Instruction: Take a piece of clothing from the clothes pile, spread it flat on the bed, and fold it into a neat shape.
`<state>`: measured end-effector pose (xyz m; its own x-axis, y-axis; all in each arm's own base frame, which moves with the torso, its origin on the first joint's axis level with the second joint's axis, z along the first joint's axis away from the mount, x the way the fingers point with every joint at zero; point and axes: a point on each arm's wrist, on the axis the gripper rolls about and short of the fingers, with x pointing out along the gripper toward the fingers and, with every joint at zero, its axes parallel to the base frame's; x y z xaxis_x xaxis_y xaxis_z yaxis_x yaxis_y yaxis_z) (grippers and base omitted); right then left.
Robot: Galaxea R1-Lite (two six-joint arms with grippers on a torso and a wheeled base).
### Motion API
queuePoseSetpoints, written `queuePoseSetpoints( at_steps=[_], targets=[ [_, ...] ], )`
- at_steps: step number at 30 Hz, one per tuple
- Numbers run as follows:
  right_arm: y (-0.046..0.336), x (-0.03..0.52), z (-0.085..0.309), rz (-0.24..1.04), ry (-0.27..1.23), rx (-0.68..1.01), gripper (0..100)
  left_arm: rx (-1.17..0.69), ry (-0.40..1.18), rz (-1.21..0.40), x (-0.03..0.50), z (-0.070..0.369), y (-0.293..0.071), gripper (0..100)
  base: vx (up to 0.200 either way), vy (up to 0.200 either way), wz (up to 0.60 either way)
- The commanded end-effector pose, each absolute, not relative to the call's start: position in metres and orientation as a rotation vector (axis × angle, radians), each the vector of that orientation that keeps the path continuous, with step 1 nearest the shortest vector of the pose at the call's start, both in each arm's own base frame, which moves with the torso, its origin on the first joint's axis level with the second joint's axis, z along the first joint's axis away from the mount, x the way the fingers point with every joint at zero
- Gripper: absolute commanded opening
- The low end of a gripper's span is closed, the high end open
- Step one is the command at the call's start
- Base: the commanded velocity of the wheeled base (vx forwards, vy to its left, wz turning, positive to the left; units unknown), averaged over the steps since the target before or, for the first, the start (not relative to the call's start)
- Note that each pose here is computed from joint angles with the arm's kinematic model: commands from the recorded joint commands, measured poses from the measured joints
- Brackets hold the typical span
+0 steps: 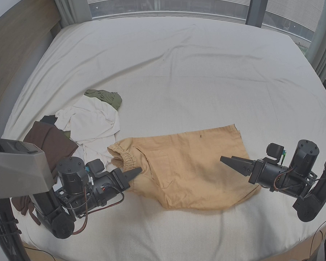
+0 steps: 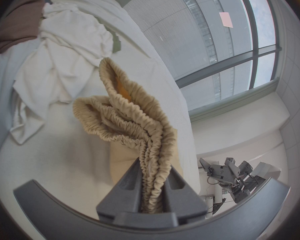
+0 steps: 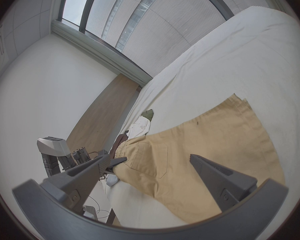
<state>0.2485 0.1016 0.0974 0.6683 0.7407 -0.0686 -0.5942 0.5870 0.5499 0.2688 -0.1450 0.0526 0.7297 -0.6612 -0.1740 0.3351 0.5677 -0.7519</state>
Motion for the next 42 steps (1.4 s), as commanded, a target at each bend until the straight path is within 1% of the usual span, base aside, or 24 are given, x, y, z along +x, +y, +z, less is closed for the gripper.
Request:
queuePoseSetpoints(
  at_steps=[1, 6, 9, 14, 17, 30, 31, 32, 37, 39, 42],
  targets=[
    [0.098, 0.249, 0.106, 0.791, 0.268, 0.519, 100, -0.76, 0.449, -0.687, 0.269, 0.06, -0.166, 0, 0.0, 0.0, 0.0],
    [0.092, 0.251, 0.114, 0.777, 0.225, 0.518, 100, -0.762, 0.416, -0.744, 0.273, 0.068, -0.183, 0, 0.0, 0.0, 0.0],
    [0.091, 0.252, 0.116, 0.775, 0.219, 0.518, 100, -0.762, 0.411, -0.75, 0.273, 0.069, -0.184, 0, 0.0, 0.0, 0.0],
    [0.082, 0.256, 0.129, 0.751, 0.162, 0.521, 100, -0.765, 0.387, -0.832, 0.277, 0.079, -0.212, 0, 0.0, 0.0, 0.0],
    [0.079, 0.258, 0.131, 0.741, 0.151, 0.524, 100, -0.766, 0.386, -0.848, 0.28, 0.08, -0.22, 0, 0.0, 0.0, 0.0],
    [0.064, 0.26, 0.147, 0.696, 0.104, 0.532, 100, -0.75, 0.437, -0.935, 0.29, 0.1, -0.272, 0, 0.0, 0.0, 0.0],
    [0.064, 0.26, 0.147, 0.696, 0.104, 0.532, 100, -0.75, 0.437, -0.935, 0.29, 0.1, -0.272, 0, 0.0, 0.0, 0.0],
    [0.06, 0.262, 0.148, 0.681, 0.1, 0.532, 100, -0.744, 0.458, -0.946, 0.294, 0.1, -0.286, 0, 0.0, 0.0, 0.0],
    [0.053, 0.266, 0.15, 0.656, 0.083, 0.531, 100, -0.741, 0.471, -0.959, 0.299, 0.099, -0.303, 0, 0.0, 0.0, 0.0],
    [0.048, 0.269, 0.149, 0.631, 0.092, 0.534, 100, -0.737, 0.479, -0.97, 0.302, 0.101, -0.316, 0, 0.0, 0.0, 0.0],
    [0.047, 0.27, 0.149, 0.623, 0.103, 0.537, 100, -0.728, 0.506, -0.971, 0.302, 0.1, -0.324, 0, 0.0, 0.0, 0.0]
  ],
)
